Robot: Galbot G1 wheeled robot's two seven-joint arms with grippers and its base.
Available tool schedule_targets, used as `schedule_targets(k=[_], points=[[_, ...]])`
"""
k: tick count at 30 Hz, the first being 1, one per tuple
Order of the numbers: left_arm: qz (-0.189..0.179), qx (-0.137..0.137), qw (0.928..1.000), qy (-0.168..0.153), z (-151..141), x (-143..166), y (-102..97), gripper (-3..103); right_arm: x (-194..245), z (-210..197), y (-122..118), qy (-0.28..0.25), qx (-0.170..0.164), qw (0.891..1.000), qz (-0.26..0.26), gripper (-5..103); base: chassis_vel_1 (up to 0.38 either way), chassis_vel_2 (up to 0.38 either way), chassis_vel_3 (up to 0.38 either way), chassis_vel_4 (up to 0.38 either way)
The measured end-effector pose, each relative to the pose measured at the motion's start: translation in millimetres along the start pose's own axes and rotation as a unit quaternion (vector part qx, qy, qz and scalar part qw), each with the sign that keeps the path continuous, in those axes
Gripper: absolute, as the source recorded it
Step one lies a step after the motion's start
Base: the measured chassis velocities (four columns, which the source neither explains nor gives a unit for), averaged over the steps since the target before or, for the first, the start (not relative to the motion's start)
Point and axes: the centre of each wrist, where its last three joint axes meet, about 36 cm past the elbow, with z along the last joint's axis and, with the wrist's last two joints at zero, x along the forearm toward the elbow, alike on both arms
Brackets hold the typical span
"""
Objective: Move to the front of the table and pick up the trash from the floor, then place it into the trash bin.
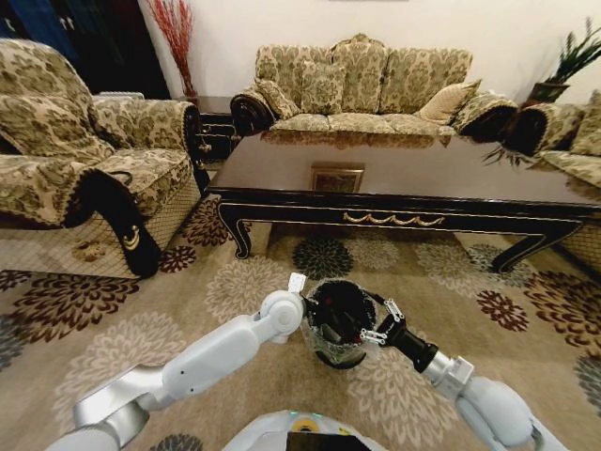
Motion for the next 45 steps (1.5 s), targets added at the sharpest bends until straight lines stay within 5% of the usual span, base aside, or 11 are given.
schedule_targets(k=[5, 13, 17, 21, 28, 36, 45], points=[[-0.014, 0.009, 0.9999, -0.003, 6, 5, 18.2, 1, 0, 4, -5, 0.001, -0.006, 0.999, 0.031, 100, 0.0, 0.0, 0.0, 0.0], [-0.063, 0.058, 0.9961, -0.02, 15, 30, 79.6, 1, 5, 13, -10, 0.003, -0.035, 0.996, 0.084, 100, 0.0, 0.0, 0.0, 0.0], [-0.095, 0.076, 0.9925, -0.009, 48, 47, 115.8, 1, 10, 29, -10, 0.021, -0.04, 0.995, 0.094, 100, 0.0, 0.0, 0.0, 0.0], [-0.11, 0.079, 0.9907, -0.005, 75, 46, 130.5, 1, 12, 38, -6, 0.032, -0.042, 0.994, 0.096, 100, 0.0, 0.0, 0.0, 0.0], [-0.127, 0.081, 0.9886, -0.003, 103, 30, 132.9, 1, 15, 44, -2, 0.041, -0.044, 0.993, 0.098, 100, 0.0, 0.0, 0.0, 0.0], [-0.124, 0.079, 0.9891, -0.009, 98, 27, 129.3, 0, 19, 45, -2, 0.044, -0.042, 0.993, 0.1, 100, 0.0, 0.0, 0.0, 0.0], [-0.131, 0.075, 0.9882, -0.023, 93, 43, 133.8, 38, 24, 50, 4, 0.052, -0.041, 0.993, 0.102, 100, 0.0, 0.0, 0.0, 0.0]])
